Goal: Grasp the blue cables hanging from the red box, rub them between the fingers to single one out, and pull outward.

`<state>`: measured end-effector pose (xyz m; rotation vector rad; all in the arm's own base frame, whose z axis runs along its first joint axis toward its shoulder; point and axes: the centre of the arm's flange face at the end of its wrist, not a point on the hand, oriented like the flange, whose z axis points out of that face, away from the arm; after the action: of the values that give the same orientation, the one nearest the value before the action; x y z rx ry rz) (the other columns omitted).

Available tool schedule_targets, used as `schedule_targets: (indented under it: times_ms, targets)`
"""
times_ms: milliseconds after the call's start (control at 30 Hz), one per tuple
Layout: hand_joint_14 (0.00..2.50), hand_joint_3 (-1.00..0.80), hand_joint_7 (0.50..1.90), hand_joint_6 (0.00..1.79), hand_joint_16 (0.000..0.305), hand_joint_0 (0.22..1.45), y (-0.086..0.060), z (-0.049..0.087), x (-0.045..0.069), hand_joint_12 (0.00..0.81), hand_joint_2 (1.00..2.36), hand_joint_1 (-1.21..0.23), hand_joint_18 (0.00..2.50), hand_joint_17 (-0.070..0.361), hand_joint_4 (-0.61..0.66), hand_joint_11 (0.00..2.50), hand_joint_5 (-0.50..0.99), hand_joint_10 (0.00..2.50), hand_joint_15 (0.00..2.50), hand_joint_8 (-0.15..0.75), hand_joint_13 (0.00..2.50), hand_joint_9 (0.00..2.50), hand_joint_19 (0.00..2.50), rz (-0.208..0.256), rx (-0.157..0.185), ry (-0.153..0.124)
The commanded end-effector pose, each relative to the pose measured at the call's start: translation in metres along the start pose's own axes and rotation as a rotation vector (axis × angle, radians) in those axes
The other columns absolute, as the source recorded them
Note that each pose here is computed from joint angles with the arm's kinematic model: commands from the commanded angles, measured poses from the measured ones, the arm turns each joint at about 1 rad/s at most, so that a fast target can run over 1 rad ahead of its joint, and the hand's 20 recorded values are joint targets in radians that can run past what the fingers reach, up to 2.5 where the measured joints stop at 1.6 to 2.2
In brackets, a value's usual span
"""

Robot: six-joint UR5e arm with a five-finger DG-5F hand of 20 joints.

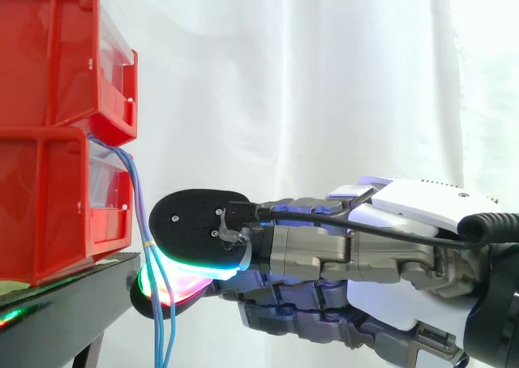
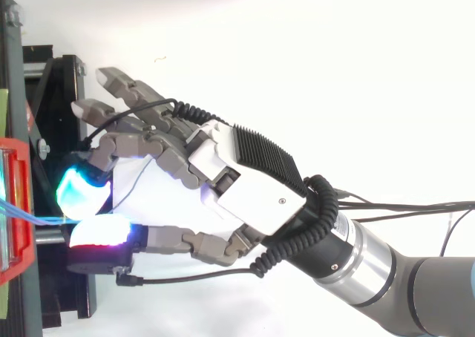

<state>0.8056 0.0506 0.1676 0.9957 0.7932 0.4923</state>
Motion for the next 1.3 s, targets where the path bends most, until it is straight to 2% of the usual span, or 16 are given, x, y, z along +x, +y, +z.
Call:
schedule_targets:
  times_ms: [0,67,167,400,600,633,700,733,800,1100,1133,1200,1267]
  targets:
    - [0.00,-0.25,1.01,0.82,0.037,0.63,0.001,0.000,0.001,0.350,1.03,-0.68,0.00,0.083,0.25,0.00,-0.23,0.00,0.00,0.361,0.04,0.26,0.00,0.006,-0.001,-0.001]
    - [0.00,-0.27,1.00,0.82,0.038,0.62,0.004,0.000,0.002,0.355,1.03,-0.69,0.00,0.085,0.26,0.00,-0.24,0.00,0.00,0.361,0.05,0.27,0.00,0.010,-0.004,0.000]
    - [0.00,-0.34,1.06,0.71,0.040,0.59,0.010,0.002,0.004,0.363,1.02,-0.68,0.00,0.089,0.27,0.00,-0.22,0.00,0.00,0.368,0.05,0.27,0.00,0.016,-0.008,-0.002]
    - [0.00,-0.38,1.31,0.50,0.039,0.56,0.011,0.003,0.005,0.367,1.02,-0.64,0.00,0.088,0.30,0.00,-0.16,0.00,0.00,0.373,0.04,0.27,0.00,0.010,-0.010,0.000]
    - [0.00,-0.37,1.22,0.50,0.040,0.56,0.006,0.004,0.003,0.370,1.02,-0.63,0.00,0.090,0.32,0.00,-0.17,0.00,0.00,0.375,0.05,0.27,0.00,-0.001,-0.004,0.004]
    - [0.00,-0.38,1.22,0.50,0.040,0.56,-0.004,0.001,0.007,0.371,1.01,-0.63,0.00,0.089,0.31,0.00,-0.17,0.00,0.00,0.377,0.05,0.27,0.00,-0.007,-0.002,0.009]
    - [0.00,-0.38,1.21,0.50,0.039,0.56,-0.006,0.001,0.009,0.367,1.01,-0.63,0.00,0.088,0.31,0.00,-0.17,0.00,0.00,0.372,0.06,0.27,0.00,-0.001,-0.006,0.011]
    - [0.00,-0.37,1.21,0.50,0.039,0.56,-0.017,-0.003,0.015,0.362,1.02,-0.63,0.00,0.088,0.31,0.00,-0.17,0.00,0.00,0.372,0.05,0.27,0.00,0.000,-0.011,0.015]
    - [0.00,-0.37,1.21,0.50,0.039,0.56,-0.016,-0.004,0.019,0.357,1.02,-0.63,0.00,0.088,0.31,0.00,-0.17,0.00,0.00,0.370,0.06,0.27,0.00,0.022,-0.023,0.002]
    - [0.00,-0.37,1.21,0.50,0.039,0.57,-0.015,-0.005,0.020,0.362,1.02,-0.64,0.00,0.088,0.31,0.00,-0.17,0.00,0.00,0.368,0.06,0.28,0.00,0.028,-0.030,0.002]
    - [0.00,-0.37,1.23,0.50,0.039,0.57,-0.026,-0.008,0.025,0.361,1.02,-0.64,0.00,0.088,0.31,0.00,-0.17,0.00,0.00,0.368,0.06,0.28,0.00,0.038,-0.030,0.004]
    - [0.00,-0.37,1.25,0.50,0.038,0.57,-0.034,-0.011,0.030,0.359,1.02,-0.64,0.00,0.086,0.31,0.00,-0.16,0.00,0.00,0.370,0.07,0.28,0.00,0.044,-0.032,0.004]
    - [0.00,-0.37,1.25,0.50,0.038,0.57,-0.031,-0.009,0.031,0.358,1.02,-0.65,0.00,0.085,0.31,0.00,-0.16,0.00,0.00,0.368,0.07,0.28,0.00,0.084,-0.047,-0.010]
